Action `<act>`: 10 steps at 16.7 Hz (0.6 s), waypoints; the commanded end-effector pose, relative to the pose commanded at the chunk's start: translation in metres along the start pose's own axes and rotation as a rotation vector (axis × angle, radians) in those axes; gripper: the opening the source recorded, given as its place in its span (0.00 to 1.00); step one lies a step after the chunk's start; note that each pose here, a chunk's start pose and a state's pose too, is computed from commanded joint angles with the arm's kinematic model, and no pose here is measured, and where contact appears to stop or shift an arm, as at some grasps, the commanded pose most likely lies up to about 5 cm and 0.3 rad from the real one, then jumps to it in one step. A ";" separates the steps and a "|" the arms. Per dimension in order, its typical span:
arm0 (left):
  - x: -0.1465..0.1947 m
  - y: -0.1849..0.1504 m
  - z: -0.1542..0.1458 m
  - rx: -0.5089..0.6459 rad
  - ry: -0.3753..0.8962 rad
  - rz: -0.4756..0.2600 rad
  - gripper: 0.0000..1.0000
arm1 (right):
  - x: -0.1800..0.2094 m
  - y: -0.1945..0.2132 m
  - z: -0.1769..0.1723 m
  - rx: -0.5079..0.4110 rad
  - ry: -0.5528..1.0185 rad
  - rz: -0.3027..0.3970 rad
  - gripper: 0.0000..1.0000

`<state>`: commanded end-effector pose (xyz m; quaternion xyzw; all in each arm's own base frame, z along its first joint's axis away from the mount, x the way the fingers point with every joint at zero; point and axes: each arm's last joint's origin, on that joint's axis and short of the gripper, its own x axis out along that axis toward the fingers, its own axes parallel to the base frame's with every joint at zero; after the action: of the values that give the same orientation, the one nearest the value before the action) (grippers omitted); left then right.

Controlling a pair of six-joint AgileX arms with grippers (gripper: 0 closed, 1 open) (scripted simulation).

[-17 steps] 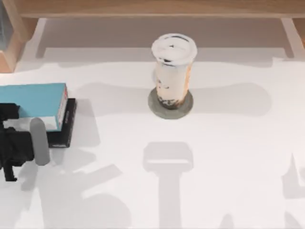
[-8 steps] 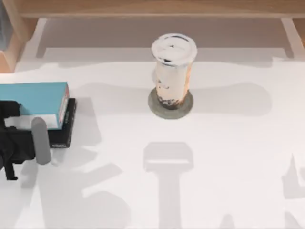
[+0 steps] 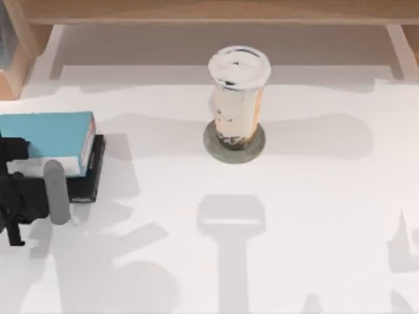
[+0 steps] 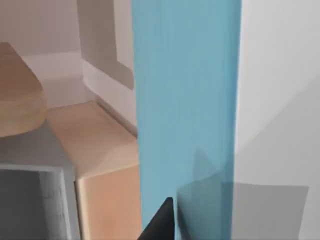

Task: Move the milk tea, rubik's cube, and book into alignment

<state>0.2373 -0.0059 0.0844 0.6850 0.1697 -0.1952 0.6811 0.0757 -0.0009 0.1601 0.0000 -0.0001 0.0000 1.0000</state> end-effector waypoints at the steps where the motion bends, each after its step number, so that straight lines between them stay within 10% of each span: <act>1: 0.000 0.000 0.000 0.000 0.000 0.000 0.38 | 0.000 0.000 0.000 0.000 0.000 0.000 1.00; 10: 0.000 0.000 0.000 0.000 0.000 0.000 1.00 | 0.000 0.000 0.000 0.000 0.000 0.000 1.00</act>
<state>0.2373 -0.0059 0.0844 0.6850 0.1697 -0.1952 0.6811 0.0757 -0.0009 0.1601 0.0000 -0.0001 0.0000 1.0000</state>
